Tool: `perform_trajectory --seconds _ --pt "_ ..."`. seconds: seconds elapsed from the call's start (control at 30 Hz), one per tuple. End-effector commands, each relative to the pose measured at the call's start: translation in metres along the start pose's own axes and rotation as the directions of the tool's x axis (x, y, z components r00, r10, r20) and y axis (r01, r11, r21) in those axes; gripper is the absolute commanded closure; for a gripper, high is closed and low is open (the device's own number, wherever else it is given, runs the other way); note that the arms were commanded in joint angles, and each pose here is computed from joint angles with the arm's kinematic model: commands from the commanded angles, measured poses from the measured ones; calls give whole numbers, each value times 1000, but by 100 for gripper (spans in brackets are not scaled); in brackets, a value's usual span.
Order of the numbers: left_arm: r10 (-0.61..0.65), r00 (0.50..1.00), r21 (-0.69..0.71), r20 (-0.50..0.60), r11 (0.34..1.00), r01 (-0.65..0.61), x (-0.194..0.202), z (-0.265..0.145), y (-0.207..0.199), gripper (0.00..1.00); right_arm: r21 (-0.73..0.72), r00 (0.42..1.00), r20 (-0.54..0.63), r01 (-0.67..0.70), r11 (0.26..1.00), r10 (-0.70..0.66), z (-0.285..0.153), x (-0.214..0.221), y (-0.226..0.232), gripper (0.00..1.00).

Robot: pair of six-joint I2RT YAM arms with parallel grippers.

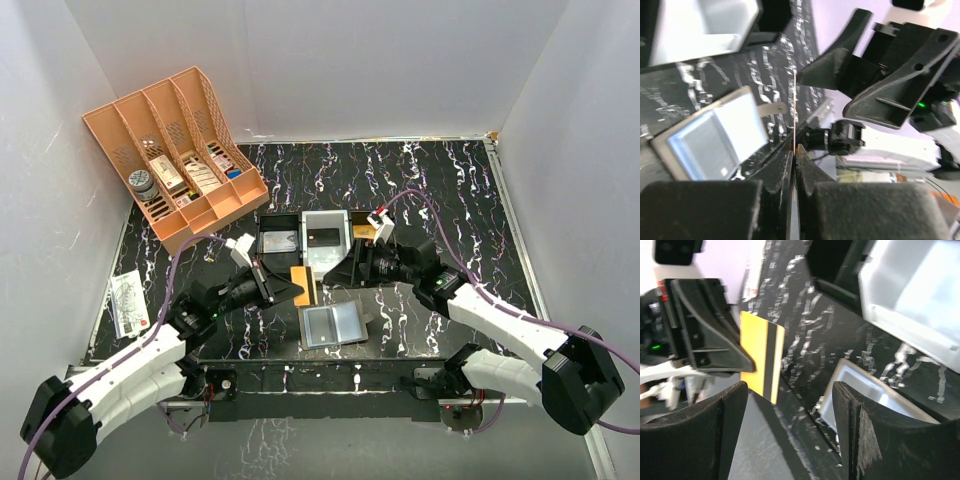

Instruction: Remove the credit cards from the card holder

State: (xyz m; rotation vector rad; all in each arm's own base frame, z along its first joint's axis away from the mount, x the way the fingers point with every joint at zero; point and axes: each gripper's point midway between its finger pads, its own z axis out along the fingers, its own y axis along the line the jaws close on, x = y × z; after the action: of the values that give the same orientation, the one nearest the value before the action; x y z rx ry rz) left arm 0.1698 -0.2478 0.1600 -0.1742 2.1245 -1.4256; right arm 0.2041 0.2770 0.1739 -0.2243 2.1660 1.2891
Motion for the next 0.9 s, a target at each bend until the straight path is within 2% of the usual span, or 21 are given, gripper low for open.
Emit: perform_trajectory --seconds 0.0,0.1,0.2,0.27,0.4,0.67,0.8,0.87 --pt "23 997 299 -79 954 1 3 -7 -66 100 -299 999 29 44 953 -37 -12 -17 62 33" --pt "44 996 355 -77 935 -14 0 -8 -80 100 -383 1000 -4 -14 924 13 -13 -16 76 36" --pt "58 995 368 -84 929 -23 -2 -5 -86 100 -413 999 -35 -40 910 27 -12 -15 81 42" --pt "56 994 369 -89 929 -19 -2 -4 -87 100 -415 999 -37 -38 909 24 -12 -15 82 49" --pt "56 995 376 -81 927 -21 -3 -5 -89 100 -420 998 -57 -43 907 21 -14 -12 83 69" --pt "55 997 387 -62 922 -27 -6 -7 -91 100 -457 994 -106 -67 887 20 -19 -2 87 84" --pt "42 998 408 -50 913 -17 -7 -9 -94 100 -474 993 -120 -69 878 13 -22 0 90 87" --pt "41 998 410 -51 912 -16 -7 -8 -93 100 -486 992 -125 -75 870 16 -23 1 93 93"
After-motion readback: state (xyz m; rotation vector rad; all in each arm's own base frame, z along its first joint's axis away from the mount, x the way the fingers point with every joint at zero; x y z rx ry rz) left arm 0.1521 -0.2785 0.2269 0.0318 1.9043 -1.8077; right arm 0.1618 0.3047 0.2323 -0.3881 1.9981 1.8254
